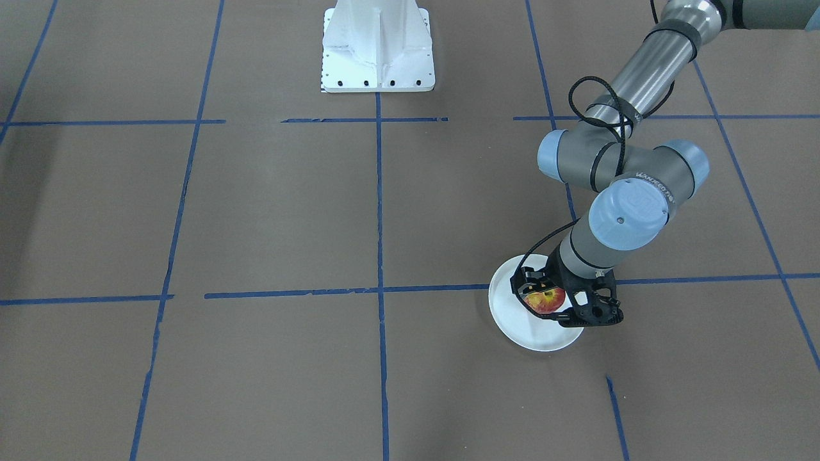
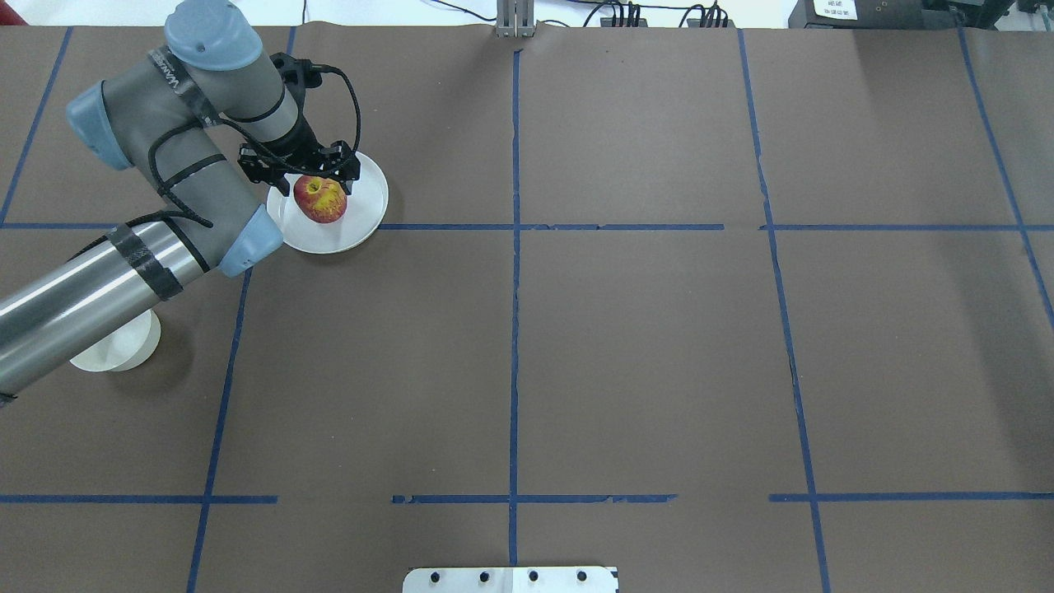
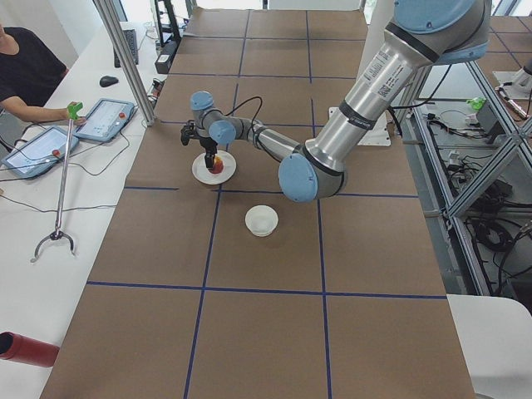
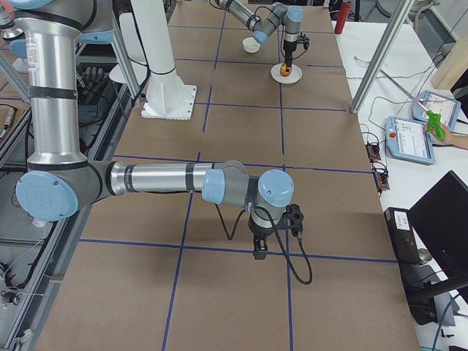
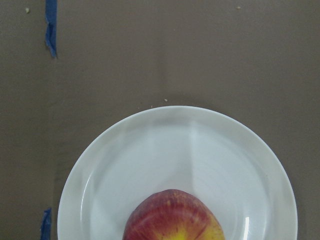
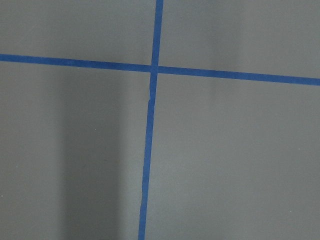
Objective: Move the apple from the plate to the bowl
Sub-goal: 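Lower the left gripper and close it around the apple, then lift the apple with the left gripper and carry it over the white bowl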
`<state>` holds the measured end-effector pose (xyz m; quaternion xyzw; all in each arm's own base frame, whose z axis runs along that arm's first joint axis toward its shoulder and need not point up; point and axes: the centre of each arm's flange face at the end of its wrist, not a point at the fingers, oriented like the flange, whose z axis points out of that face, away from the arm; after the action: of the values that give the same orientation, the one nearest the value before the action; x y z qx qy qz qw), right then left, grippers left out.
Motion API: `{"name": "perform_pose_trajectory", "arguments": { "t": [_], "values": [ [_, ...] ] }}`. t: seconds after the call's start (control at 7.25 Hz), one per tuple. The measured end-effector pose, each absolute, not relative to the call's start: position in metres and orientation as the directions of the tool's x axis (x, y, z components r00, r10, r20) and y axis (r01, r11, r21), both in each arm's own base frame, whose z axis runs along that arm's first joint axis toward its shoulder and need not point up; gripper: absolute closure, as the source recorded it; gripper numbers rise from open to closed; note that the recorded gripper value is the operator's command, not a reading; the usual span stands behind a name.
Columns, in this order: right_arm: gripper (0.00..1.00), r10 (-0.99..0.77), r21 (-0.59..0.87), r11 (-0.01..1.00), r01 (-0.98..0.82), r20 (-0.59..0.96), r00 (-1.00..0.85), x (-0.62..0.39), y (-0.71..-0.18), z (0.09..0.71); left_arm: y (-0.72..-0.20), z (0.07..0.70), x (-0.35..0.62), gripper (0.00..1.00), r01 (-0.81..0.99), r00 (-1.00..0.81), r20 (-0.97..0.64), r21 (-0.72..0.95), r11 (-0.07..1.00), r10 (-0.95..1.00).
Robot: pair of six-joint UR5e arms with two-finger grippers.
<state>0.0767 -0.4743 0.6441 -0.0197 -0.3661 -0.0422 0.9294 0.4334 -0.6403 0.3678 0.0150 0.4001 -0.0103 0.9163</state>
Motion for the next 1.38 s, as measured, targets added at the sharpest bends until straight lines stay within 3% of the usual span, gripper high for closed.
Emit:
{"name": "perform_pose_trajectory", "arguments": {
  "t": [0.28,0.41,0.55,0.69,1.38],
  "values": [
    [0.0,-0.064,-0.006,0.996,0.093,0.682,0.728,0.077,-0.474,0.644,-0.637,0.375,0.441,0.0,0.024,0.684,-0.73,0.022,0.999,-0.001],
    [0.0,-0.064,-0.006,0.996,0.093,0.682,0.728,0.077,-0.474,0.644,-0.636,0.378,0.443,0.38,0.024,0.685,-0.728,0.026,0.999,0.003],
    [0.0,-0.064,-0.006,0.996,0.093,0.682,0.728,0.077,-0.474,0.644,-0.636,0.38,0.444,0.86,0.028,0.686,-0.728,0.026,0.999,0.0],
    [0.0,-0.064,-0.006,0.996,0.093,0.682,0.728,0.077,-0.474,0.644,-0.637,0.379,0.444,1.0,0.034,0.685,-0.728,0.022,0.999,-0.007],
    [0.0,-0.064,-0.006,0.996,0.093,0.682,0.728,0.077,-0.474,0.644,-0.641,0.331,0.334,1.0,0.111,0.671,-0.741,0.09,0.99,-0.008]
  ]
}}
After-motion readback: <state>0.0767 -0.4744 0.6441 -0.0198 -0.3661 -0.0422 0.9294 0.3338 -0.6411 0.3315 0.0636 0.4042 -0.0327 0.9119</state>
